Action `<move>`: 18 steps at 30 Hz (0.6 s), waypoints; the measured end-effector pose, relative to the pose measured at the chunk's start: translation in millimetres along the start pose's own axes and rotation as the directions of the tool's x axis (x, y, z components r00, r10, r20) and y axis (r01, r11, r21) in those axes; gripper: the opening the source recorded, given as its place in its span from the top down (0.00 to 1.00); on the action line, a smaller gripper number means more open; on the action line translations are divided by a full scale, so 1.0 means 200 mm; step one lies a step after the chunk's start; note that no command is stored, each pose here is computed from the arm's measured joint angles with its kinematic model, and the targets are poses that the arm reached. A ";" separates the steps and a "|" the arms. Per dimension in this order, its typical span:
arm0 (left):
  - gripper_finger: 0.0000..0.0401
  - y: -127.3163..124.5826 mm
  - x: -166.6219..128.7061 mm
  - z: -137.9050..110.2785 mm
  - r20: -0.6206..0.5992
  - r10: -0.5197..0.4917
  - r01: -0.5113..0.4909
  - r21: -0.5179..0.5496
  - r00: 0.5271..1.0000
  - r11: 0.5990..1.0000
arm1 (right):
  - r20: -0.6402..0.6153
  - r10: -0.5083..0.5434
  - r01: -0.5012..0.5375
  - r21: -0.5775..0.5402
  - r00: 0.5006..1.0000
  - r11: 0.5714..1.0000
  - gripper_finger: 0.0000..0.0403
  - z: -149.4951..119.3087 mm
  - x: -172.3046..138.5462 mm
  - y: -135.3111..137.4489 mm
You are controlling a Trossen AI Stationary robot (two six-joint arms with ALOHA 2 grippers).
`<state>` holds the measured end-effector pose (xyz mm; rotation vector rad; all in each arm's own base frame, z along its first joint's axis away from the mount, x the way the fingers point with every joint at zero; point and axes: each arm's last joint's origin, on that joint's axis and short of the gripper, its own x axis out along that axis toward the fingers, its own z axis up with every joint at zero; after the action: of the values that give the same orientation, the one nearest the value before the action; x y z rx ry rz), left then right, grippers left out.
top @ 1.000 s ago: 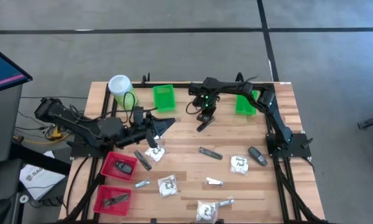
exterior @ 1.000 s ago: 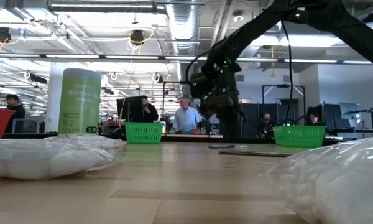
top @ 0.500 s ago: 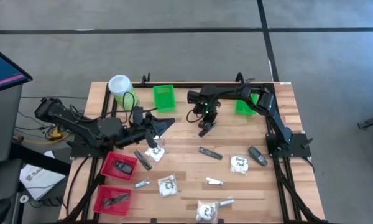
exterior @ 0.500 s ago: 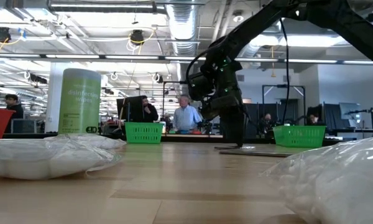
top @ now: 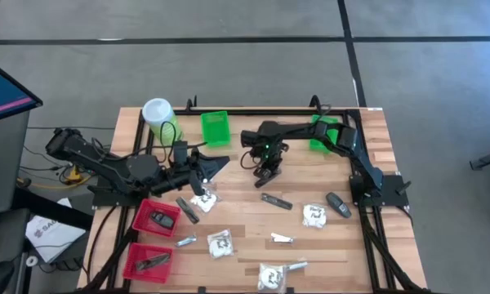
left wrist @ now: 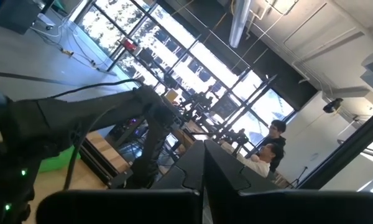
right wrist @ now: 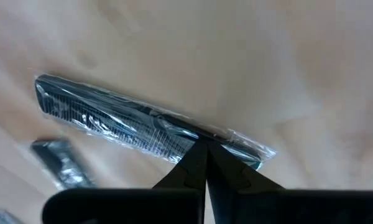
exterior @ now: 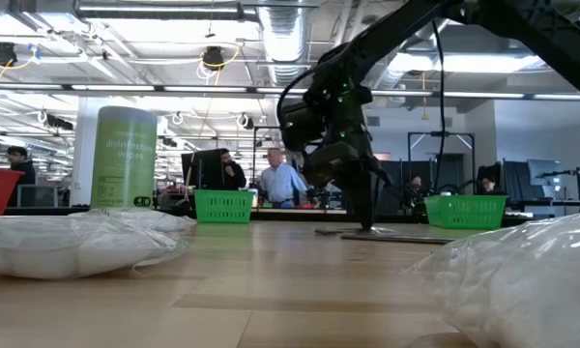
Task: Pick & Place Travel size toiletries
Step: Move the black comb to the center of the table
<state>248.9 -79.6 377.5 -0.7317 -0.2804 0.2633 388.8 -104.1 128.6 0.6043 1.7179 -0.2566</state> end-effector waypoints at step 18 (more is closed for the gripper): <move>1.00 0.00 0.00 0.00 -0.002 -0.006 0.006 -0.001 1.000 1.000 | 0.087 0.155 -0.134 -0.211 0.984 0.968 1.00 -0.05 0.06 0.39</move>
<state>248.9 -79.7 377.7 -0.7320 -0.2812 0.2566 419.4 -29.7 130.9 0.5517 1.5689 -0.0066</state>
